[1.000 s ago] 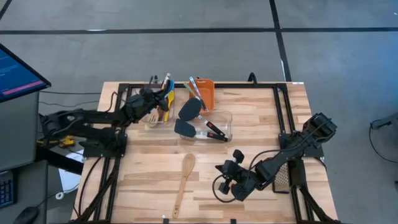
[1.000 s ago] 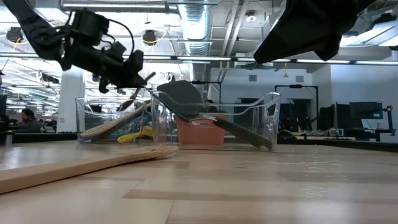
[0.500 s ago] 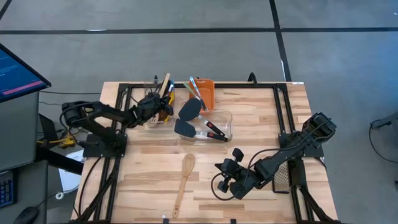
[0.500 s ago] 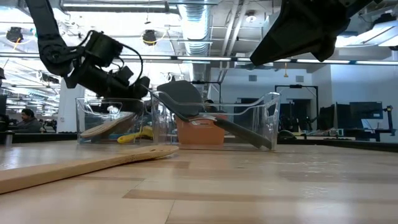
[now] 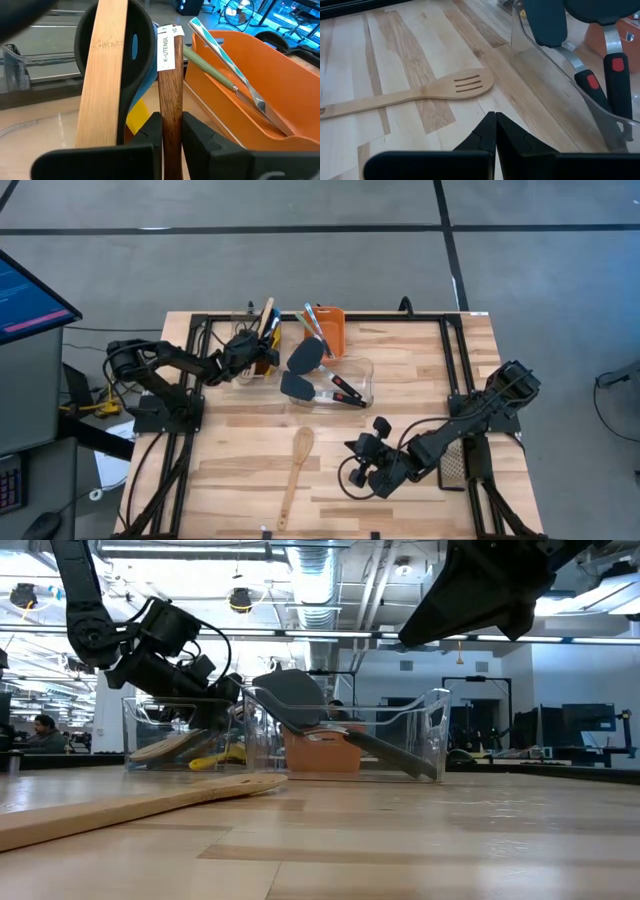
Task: Pick & Place Kitchen Items
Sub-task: Put the dark brown wooden spoon into the top transparent bin, then put the light brown wooden slotted spatula into the top transparent bin
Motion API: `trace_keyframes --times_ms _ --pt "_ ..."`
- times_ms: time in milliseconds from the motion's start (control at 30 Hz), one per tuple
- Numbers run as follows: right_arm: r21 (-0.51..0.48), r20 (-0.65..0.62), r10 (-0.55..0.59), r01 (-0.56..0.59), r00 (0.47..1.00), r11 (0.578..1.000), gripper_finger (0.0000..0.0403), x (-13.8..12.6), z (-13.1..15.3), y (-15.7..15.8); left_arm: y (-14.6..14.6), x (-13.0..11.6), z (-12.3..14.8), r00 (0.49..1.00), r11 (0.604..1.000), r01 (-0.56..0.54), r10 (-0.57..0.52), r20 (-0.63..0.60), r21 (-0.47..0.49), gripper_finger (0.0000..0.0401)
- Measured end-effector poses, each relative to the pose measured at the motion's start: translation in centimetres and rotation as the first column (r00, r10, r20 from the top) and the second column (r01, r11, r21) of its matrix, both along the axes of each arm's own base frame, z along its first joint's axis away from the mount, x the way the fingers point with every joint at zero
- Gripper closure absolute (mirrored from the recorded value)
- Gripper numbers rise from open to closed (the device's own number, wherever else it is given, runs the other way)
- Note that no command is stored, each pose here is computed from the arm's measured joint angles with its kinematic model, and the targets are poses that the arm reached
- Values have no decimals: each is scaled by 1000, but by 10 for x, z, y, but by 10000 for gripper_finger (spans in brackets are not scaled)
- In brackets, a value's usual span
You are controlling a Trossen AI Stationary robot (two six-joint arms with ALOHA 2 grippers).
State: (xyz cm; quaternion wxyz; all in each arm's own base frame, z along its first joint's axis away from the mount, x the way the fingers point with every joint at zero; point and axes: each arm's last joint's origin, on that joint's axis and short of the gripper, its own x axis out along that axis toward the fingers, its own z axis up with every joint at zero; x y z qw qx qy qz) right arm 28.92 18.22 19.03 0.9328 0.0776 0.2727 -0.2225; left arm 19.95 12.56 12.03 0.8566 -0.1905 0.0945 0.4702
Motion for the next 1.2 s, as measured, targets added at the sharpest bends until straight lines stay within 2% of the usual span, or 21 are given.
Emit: trace_keyframes --times_ms 433,567,667,767,900,1033,1200 --pt "1 -1 1 -1 1000 1000 403 0 0 0 0 0 -1 1000 1000 2 -2 -9 -2 316" --pt "1 -1 1 -1 1000 1000 403 0 0 0 -1 0 -2 1000 999 -2 3 27 -38 298" --pt "1 -1 3 -3 1000 1000 403 0 0 1 -3 1 0 994 995 53 -45 97 -87 292" --pt "4 -3 11 -11 1000 1000 403 -1 0 2 -5 4 8 979 987 139 -125 159 -80 292" --pt "3 -4 14 -14 1000 1000 403 -2 0 3 -10 5 24 958 980 195 -183 222 -33 299" --pt "-4 -14 14 -14 1000 1000 403 -3 -1 2 -18 5 43 938 970 234 -242 248 63 305" --pt "-13 -28 13 -13 1000 1000 403 -4 -2 2 -32 2 67 895 951 275 -306 324 140 306"
